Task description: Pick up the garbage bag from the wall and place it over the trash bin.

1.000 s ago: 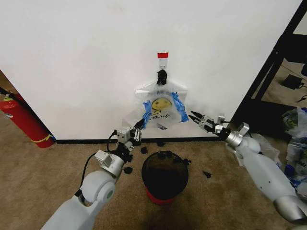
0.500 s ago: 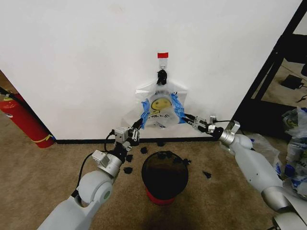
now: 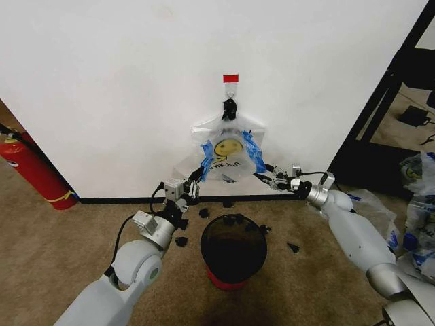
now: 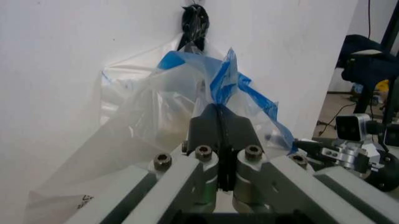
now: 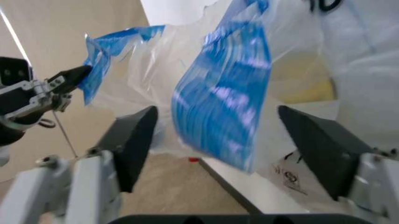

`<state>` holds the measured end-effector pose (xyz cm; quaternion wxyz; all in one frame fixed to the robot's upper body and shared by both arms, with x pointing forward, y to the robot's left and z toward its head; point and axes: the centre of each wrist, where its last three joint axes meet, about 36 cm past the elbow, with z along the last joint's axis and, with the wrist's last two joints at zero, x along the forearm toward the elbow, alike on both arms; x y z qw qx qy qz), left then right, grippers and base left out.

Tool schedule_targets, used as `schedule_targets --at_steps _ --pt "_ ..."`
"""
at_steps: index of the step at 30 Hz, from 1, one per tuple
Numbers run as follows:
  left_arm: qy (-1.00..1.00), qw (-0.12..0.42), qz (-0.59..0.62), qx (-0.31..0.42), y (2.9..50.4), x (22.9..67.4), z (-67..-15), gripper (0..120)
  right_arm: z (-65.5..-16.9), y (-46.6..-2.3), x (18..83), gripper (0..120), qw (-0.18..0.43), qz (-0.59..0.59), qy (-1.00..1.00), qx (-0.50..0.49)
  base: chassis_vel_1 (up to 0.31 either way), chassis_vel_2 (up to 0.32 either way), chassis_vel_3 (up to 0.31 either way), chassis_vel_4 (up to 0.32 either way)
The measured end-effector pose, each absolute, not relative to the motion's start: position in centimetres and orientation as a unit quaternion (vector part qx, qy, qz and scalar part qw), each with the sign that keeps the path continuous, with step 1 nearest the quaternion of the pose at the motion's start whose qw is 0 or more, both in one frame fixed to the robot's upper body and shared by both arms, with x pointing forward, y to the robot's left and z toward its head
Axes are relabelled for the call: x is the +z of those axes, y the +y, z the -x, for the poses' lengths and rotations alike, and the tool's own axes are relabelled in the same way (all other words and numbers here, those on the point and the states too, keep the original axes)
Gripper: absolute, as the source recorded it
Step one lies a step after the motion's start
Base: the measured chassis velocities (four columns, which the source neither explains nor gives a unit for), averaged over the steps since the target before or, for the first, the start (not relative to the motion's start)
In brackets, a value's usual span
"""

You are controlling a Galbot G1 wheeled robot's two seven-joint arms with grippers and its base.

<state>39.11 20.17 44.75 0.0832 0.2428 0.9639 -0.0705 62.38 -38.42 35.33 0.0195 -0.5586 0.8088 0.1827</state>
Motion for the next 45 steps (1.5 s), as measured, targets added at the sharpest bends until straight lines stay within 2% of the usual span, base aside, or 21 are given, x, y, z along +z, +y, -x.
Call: schedule_targets --at_steps 5,6,10,12,14,17,21,28,31,36,40,43,45 --pt "0.964 0.082 -0.242 -0.071 20.2 44.6 -39.2 0 -62.4 -38.7 35.5 54 0.026 0.551 0.814 0.182 0.000 0.000 0.000 0.000" --pt "0.964 0.082 -0.242 -0.071 20.2 44.6 -39.2 0 -62.4 -38.7 35.5 54 0.026 0.551 0.814 0.182 0.000 0.000 0.000 0.000" --pt "0.964 0.082 -0.241 -0.071 20.1 44.5 -39.4 0 -62.3 -38.8 35.6 40 0.029 0.550 0.815 0.180 0.000 0.000 0.000 0.000" --pt "0.964 0.083 -0.242 -0.071 20.1 44.5 -39.5 0 -62.3 -38.9 35.6 29 0.031 0.551 0.816 0.175 0.000 0.000 0.000 0.000" --pt "0.964 0.083 -0.242 -0.071 20.1 44.5 -39.5 0 -62.3 -38.9 35.6 26 0.032 0.550 0.817 0.173 0.000 0.000 0.000 0.000" --pt "0.964 0.084 -0.242 -0.070 20.2 44.7 -39.6 0 -62.0 -38.6 36.1 11 0.053 0.531 0.828 0.170 0.000 0.000 0.000 0.000" --pt "0.964 0.084 -0.242 -0.068 20.3 44.6 -39.7 0 -61.5 -38.0 36.7 0 0.064 0.522 0.833 0.170 0.000 0.000 0.000 0.000" --pt "0.965 0.081 -0.239 -0.067 20.4 44.3 -40.3 0 -60.4 -38.1 37.2 0 0.066 0.530 0.832 0.151 0.000 0.000 0.000 0.000" --pt "0.966 0.074 -0.235 -0.073 20.6 43.6 -39.9 0 -58.3 -39.3 37.7 0 0.067 0.545 0.826 0.126 0.000 0.000 0.000 0.000" --pt "0.967 0.061 -0.236 -0.073 20.5 42.1 -38.6 0 -55.8 -41.7 36.6 0 0.033 0.562 0.822 0.092 0.000 0.000 0.000 0.000" --pt "0.971 0.041 -0.228 -0.056 20.8 38.6 -37.2 0 -52.3 -43.7 32.5 0 -0.017 0.558 0.827 0.068 0.000 0.000 0.000 0.000" --pt "0.973 0.039 -0.223 -0.056 20.9 38.0 -36.7 0 -51.6 -43.3 32.0 0 -0.009 0.560 0.825 0.074 0.000 0.000 0.000 0.000" --pt "0.973 0.051 -0.216 -0.063 20.8 38.8 -36.1 0 -51.5 -42.3 32.6 0 0.021 0.558 0.826 0.079 0.000 0.000 0.000 0.000"
